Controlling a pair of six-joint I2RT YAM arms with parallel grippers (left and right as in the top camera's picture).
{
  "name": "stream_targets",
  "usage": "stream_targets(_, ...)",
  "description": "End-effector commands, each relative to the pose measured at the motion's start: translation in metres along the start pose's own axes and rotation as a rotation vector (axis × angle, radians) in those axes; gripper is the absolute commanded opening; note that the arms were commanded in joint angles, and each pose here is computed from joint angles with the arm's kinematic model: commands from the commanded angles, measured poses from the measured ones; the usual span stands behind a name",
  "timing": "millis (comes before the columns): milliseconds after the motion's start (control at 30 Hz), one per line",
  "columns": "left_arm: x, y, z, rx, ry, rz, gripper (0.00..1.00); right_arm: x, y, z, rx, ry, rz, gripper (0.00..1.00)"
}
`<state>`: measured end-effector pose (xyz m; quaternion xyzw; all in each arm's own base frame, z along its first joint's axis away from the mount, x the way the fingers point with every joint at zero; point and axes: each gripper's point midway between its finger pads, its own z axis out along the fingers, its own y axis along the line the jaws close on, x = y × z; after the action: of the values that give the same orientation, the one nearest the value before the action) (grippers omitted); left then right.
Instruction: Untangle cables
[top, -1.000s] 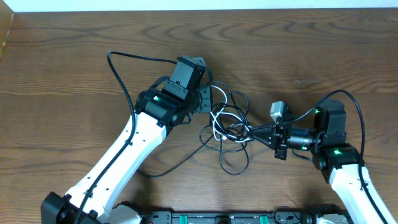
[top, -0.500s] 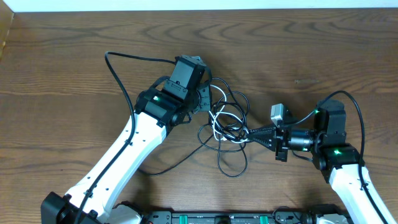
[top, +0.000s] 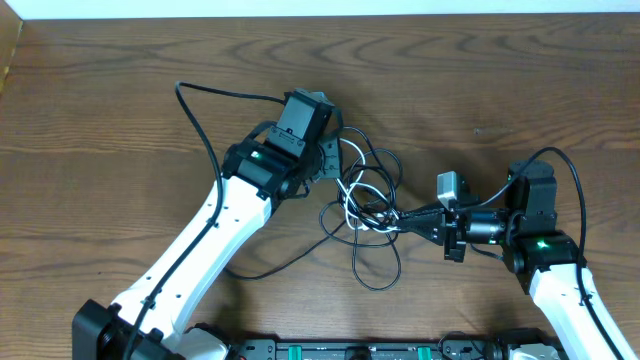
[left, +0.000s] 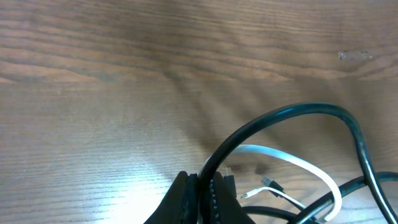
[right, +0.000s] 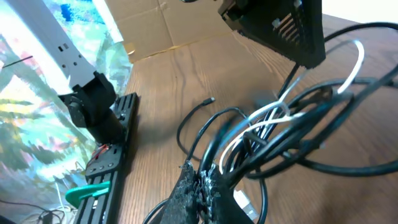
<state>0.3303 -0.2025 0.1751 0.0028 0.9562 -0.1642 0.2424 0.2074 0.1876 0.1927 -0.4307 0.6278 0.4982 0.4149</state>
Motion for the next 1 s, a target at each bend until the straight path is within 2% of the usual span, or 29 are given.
stream_targets(0, 0.002, -0.007, 0.002, 0.04, 0.023, 0.005, 0.07, -0.011, 0.01, 0.001, -0.061, -0.029, -0.061, 0.01)
stream_targets(233, 0.01, -0.02, 0.0, 0.118, 0.066, 0.075, 0.07, -0.012, 0.001, 0.001, -0.014, -0.019, -0.043, 0.01)
stream_targets(500, 0.01, -0.019, 0.0, 0.112, 0.065, 0.075, 0.07, -0.002, -0.063, -0.01, 0.362, 0.023, 0.25, 0.01)
stream_targets(733, 0.009, -0.014, 0.001, 0.086, 0.059, 0.073, 0.07, 0.005, -0.086, -0.021, 0.516, 0.015, 0.375, 0.04)
stream_targets(867, 0.009, -0.008, 0.001, 0.058, 0.057, 0.072, 0.07, 0.012, -0.096, -0.028, 0.596, 0.019, 0.437, 0.11)
stream_targets(933, 0.009, -0.009, 0.001, 0.058, 0.056, 0.072, 0.07, 0.017, -0.098, -0.03, 0.619, 0.03, 0.451, 0.18)
stream_targets(967, 0.009, -0.009, 0.001, 0.058, 0.056, 0.072, 0.07, 0.018, -0.098, -0.031, 0.622, 0.033, 0.454, 0.27)
